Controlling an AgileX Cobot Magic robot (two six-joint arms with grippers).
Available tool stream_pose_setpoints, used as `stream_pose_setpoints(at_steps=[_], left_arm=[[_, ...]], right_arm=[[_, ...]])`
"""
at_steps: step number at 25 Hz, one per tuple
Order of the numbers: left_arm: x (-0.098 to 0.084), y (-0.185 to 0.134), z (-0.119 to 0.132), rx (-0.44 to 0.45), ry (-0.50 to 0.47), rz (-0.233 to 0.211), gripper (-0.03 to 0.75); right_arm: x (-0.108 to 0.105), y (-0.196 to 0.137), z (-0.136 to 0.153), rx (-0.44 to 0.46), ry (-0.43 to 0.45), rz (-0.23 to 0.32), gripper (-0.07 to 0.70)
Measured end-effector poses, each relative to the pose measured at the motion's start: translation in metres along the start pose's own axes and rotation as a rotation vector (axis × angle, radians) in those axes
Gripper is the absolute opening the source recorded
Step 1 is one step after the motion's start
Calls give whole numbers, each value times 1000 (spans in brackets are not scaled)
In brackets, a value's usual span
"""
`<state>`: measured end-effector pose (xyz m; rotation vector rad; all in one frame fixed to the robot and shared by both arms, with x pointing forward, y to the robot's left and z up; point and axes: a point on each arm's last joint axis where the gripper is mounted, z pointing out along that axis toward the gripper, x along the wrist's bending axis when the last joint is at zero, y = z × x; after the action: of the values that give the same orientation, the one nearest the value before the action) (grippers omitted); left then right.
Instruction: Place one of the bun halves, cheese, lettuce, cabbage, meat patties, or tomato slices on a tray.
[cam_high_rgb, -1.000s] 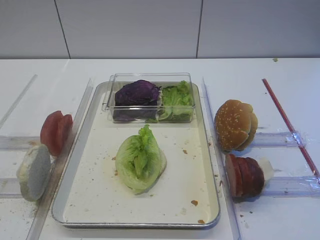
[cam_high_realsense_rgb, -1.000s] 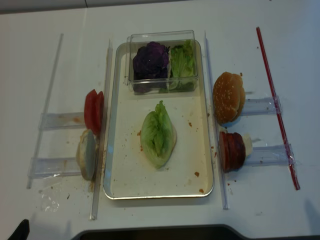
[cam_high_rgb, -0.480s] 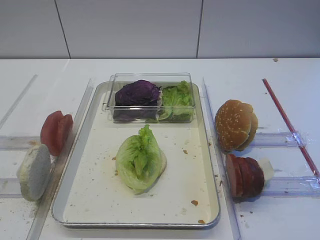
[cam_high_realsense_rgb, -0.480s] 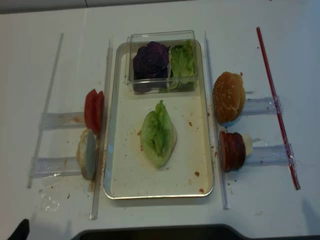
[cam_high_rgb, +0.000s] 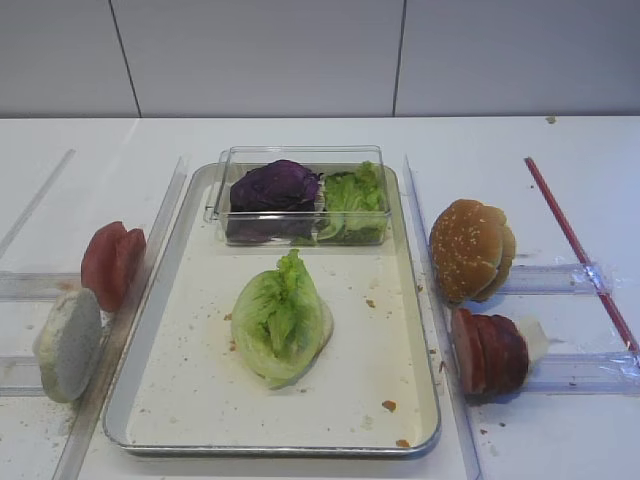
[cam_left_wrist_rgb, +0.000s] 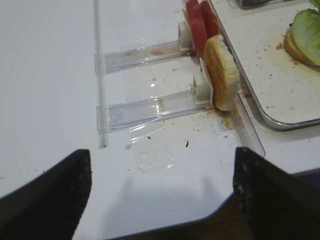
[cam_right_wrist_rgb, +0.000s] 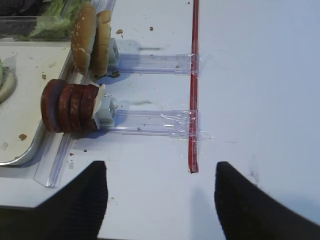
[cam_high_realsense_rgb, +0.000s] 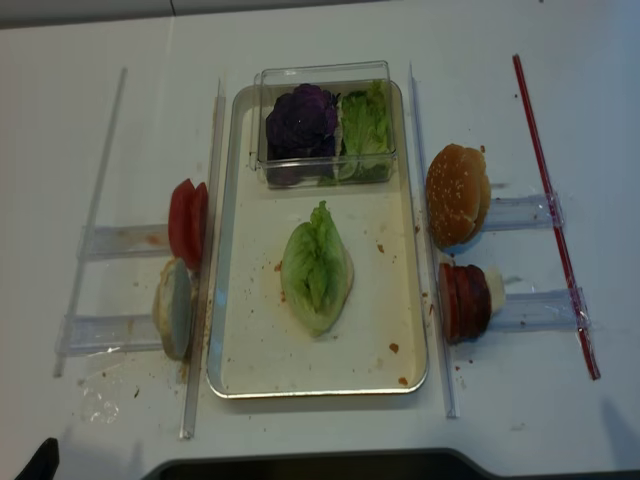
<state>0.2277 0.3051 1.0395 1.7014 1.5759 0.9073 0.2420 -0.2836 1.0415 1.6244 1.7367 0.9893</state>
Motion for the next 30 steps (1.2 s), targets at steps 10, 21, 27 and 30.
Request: stream_pose_setpoints(at_steps=[10,21,27,30], left_arm=[[0,0,0,0,0,0,533],[0,0,0,0,0,0,533],[0,0,0,0,0,0,533],[0,0,0,0,0,0,533]], right_arm=[[0,0,0,-1,1,1,468],[0,0,0,-1,1,1,468],[0,0,0,-1,1,0,468],[0,0,0,-1,1,-1,468]])
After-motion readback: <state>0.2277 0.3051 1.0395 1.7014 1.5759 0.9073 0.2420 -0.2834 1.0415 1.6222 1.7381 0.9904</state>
